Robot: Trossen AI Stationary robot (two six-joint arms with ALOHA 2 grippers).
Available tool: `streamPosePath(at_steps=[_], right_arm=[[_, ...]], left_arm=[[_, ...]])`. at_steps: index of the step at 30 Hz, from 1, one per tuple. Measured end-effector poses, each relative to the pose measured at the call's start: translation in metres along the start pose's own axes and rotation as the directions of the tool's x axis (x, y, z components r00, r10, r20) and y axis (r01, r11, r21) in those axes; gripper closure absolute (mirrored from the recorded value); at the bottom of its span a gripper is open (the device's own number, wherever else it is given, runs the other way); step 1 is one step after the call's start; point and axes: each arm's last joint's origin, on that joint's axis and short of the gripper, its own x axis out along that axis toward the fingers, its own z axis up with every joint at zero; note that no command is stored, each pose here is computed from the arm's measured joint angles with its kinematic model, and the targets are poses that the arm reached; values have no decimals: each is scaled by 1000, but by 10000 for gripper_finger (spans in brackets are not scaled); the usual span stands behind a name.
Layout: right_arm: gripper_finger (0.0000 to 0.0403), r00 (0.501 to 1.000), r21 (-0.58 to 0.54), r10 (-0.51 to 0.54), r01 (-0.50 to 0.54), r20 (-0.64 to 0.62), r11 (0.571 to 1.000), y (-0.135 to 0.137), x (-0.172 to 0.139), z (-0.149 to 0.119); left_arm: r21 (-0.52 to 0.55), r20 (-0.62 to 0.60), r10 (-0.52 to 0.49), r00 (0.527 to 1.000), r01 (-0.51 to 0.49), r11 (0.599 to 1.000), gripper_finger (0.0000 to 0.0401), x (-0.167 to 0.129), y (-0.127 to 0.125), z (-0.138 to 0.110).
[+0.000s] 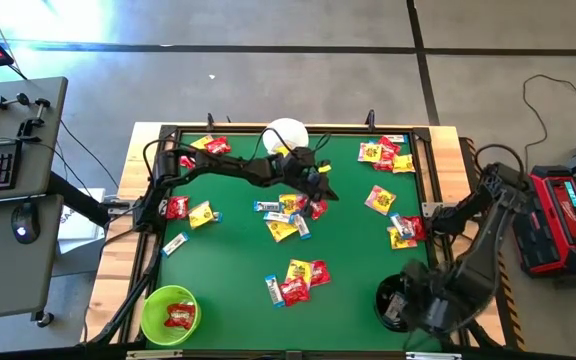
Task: Sort candy by brand, put in halloween buckets
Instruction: Adjust the black bucket
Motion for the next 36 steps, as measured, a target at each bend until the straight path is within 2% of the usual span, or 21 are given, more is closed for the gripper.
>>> streamPosePath(at_steps=[7, 11, 16, 25, 36], right_arm=[[403, 987, -103, -44, 61, 156, 993, 3, 0, 51], [403, 988, -178, -36, 63, 147, 982, 6, 5, 79], [403, 998, -248, -1, 15, 59, 969, 7, 20, 101], [403, 996, -252, 15, -36, -85, 967, 5, 35, 99], [403, 985, -230, 13, -53, -174, 972, 7, 36, 74]], left_arm=[[-3, -1, 5, 1000, -5, 1000, 401, -1, 2, -1], [-3, -1, 4, 1000, -4, 1000, 401, -1, 2, -1], [-3, -1, 4, 1000, -4, 1000, 401, -1, 2, -1], [-4, -6, 3, 1000, -3, 1000, 401, -1, 2, -1], [-5, -8, 4, 1000, -4, 1000, 401, -1, 2, -1]])
